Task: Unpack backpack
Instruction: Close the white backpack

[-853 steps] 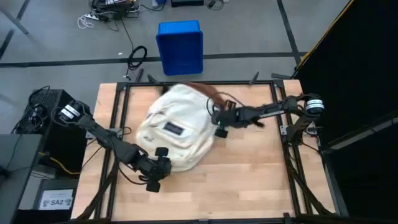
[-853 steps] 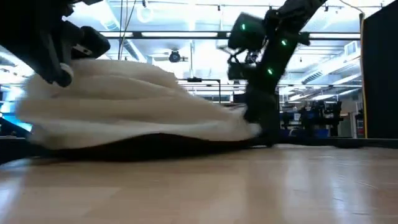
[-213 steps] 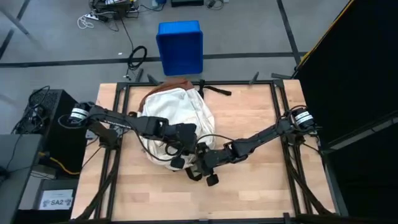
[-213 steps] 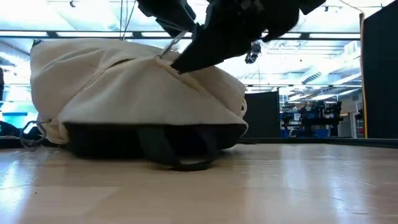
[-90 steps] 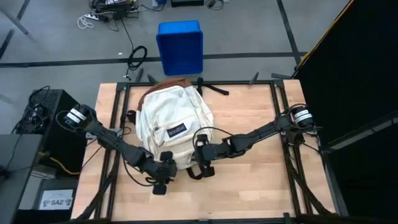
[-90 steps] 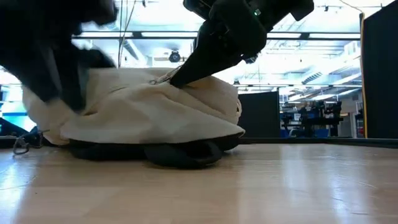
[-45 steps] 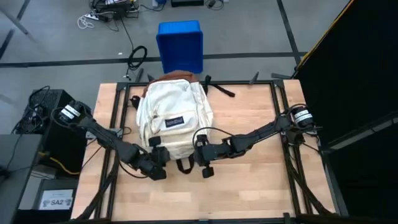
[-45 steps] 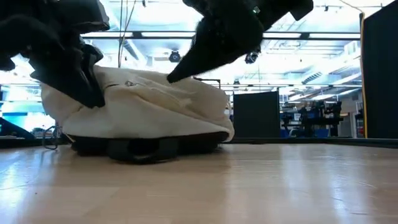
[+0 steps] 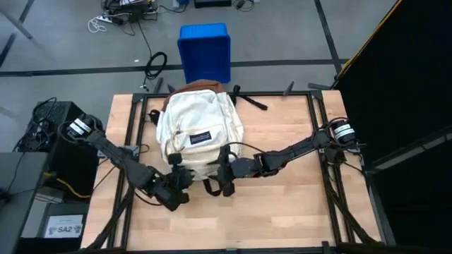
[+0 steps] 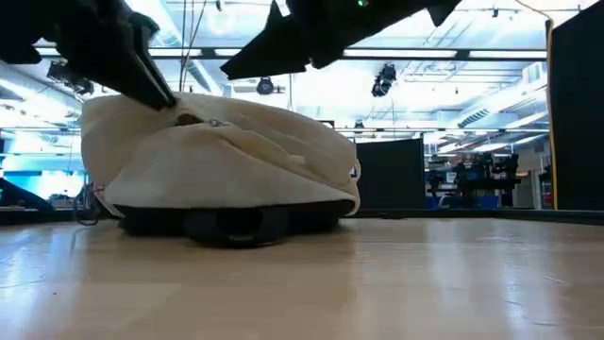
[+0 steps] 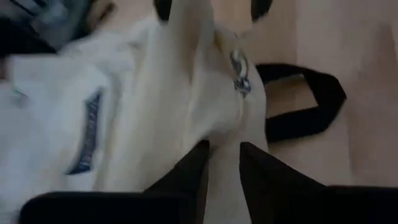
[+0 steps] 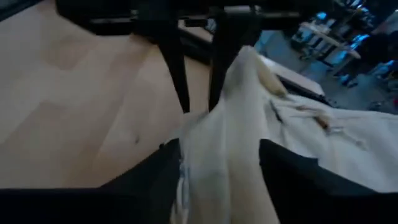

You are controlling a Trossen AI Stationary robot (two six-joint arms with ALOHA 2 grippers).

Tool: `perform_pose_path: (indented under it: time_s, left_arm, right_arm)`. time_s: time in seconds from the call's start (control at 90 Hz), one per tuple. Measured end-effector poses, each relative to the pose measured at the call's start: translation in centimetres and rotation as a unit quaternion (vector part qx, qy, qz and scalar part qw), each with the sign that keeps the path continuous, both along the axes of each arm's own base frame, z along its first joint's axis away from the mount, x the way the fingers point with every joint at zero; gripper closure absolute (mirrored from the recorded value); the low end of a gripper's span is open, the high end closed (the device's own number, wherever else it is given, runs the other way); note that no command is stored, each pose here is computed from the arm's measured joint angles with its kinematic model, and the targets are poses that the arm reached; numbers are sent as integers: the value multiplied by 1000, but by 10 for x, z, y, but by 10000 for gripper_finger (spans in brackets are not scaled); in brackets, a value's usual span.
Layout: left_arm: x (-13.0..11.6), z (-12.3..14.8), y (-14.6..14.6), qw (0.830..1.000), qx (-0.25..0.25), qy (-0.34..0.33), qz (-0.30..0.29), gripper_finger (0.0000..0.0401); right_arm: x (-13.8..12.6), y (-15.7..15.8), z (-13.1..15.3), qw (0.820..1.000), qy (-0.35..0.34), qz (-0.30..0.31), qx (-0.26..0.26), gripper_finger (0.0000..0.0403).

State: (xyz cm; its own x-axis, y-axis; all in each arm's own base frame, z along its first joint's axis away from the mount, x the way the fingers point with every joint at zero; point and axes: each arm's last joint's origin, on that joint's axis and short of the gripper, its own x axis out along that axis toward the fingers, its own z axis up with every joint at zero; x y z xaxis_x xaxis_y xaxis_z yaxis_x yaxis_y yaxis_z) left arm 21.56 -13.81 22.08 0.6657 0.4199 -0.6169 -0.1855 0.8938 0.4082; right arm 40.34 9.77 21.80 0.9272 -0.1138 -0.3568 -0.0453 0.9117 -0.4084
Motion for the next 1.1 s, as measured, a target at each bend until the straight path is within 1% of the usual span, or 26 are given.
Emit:
perform_pose_path:
  time_s: [0.089,0.167,0.244,0.389,0.422,0.467,0.511,0.556,0.644,0.744,0.833,0.967,1.1]
  left_arm:
    - [-19,-7,-8,998,31,-48,18,337]
    - [-37,-8,-16,993,32,-110,23,337]
    - [-51,-6,-22,989,10,-144,17,337]
    - [-60,-8,-38,987,-42,-155,-12,337]
    - [-61,-11,-42,987,-45,-156,-17,338]
    - [-64,-19,-45,988,-32,-152,-22,339]
    - [-69,-28,-44,988,-18,-154,-21,342]
    - [-77,-38,-40,985,-13,-170,-13,345]
    - [-95,-62,-32,979,-50,-200,3,352]
    - [-105,-79,-27,976,-95,-197,5,359]
    - [-108,-87,-26,979,-121,-166,4,363]
    - [-106,-89,-21,986,-110,-126,9,364]
    - [-101,-91,-14,989,-103,-99,28,364]
  right_arm:
    - [2,-7,2,1000,-2,-8,2,174]
    - [4,-12,3,1000,-4,-15,3,159]
    - [5,-16,2,1000,0,-20,3,153]
    - [5,-21,2,1000,0,-28,10,155]
    - [6,-22,2,1000,2,-29,10,158]
    - [6,-22,2,1000,1,-29,10,162]
    - [6,-23,2,999,0,-30,10,166]
    - [6,-23,2,999,-1,-30,11,169]
    - [6,-22,2,999,-2,-25,23,175]
    - [6,-21,2,999,1,6,51,179]
    - [7,-24,2,998,5,23,62,181]
    - [8,-30,2,997,5,26,72,180]
    - [10,-41,2,996,5,28,85,176]
